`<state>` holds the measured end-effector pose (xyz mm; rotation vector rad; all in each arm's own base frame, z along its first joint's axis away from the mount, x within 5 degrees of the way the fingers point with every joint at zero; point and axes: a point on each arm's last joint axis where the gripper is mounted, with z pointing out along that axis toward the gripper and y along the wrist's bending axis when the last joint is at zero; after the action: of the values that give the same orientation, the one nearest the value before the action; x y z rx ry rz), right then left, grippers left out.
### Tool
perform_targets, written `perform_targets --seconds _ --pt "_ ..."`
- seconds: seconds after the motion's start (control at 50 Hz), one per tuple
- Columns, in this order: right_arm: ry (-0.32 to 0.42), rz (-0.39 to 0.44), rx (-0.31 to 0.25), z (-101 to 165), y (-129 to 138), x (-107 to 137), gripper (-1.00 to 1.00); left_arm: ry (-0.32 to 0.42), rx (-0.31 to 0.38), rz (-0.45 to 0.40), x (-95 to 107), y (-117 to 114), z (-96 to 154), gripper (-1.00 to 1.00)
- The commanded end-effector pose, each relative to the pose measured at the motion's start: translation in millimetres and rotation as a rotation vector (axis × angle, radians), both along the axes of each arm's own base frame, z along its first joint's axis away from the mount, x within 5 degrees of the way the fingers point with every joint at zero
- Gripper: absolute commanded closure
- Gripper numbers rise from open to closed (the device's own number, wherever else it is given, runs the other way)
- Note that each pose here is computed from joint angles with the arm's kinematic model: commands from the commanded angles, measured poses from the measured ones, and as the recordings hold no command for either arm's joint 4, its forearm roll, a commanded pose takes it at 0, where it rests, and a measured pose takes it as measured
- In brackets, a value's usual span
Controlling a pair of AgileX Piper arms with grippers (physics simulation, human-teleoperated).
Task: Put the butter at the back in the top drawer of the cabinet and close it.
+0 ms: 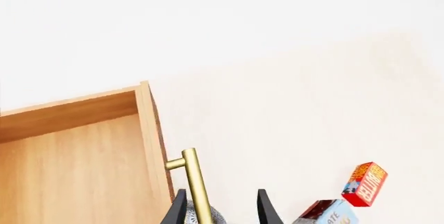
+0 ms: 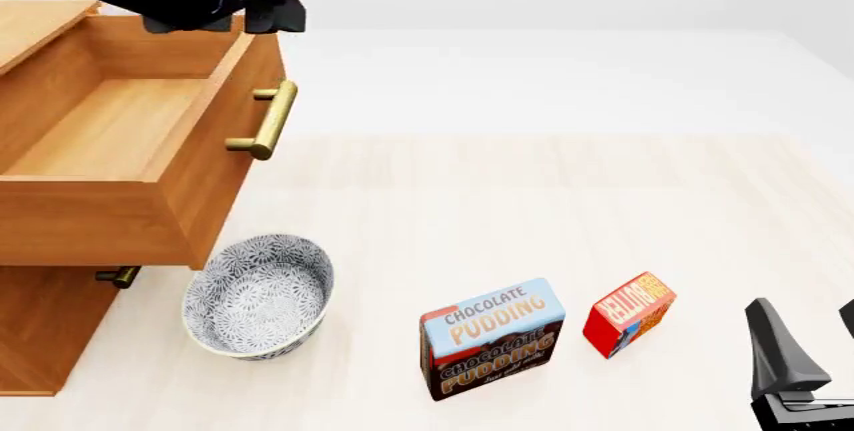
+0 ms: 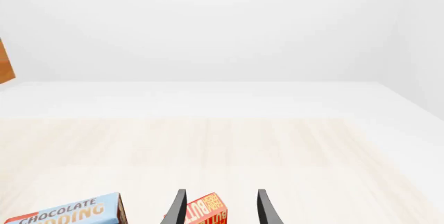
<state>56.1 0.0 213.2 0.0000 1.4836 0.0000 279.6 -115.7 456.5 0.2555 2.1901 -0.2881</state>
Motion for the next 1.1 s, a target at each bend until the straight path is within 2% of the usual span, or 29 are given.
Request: perform_targets --seconds 0.02,0.18,0.34,0.7,0.88,0.94,1.1 --pt "0.0 0.0 0.0 0.0 0.0 0.0 -1.0 -0.072 -0.035 -0.098 -14.3 -19.6 26.2 -1.0" --pt "0.0 0.0 0.0 0.0 0.0 0.0 -1.0 -0.075 -0.039 -0.156 -11.3 -41.5 27.0 -1.0" --pt "0.0 0.0 0.0 0.0 0.0 0.0 -1.0 -0.053 -0.037 -0.202 -6.3 -63.5 15.3 -1.0" --pt "0.0 0.0 0.0 0.0 0.0 0.0 -1.0 0.038 -0.031 -0.286 4.9 -120.0 -34.0 -1.0" --pt "0.0 0.0 0.0 0.0 0.0 0.0 -1.0 0.062 -0.032 -0.316 3.7 -139.4 -45.6 -1.0" --pt "0.0 0.0 0.0 0.0 0.0 0.0 -1.0 0.057 -0.043 -0.33 1.3 -146.6 -42.6 -1.0" --pt "0.0 0.0 0.0 0.0 0.0 0.0 -1.0 0.086 -0.026 -0.358 2.4 -164.6 -60.9 -1.0"
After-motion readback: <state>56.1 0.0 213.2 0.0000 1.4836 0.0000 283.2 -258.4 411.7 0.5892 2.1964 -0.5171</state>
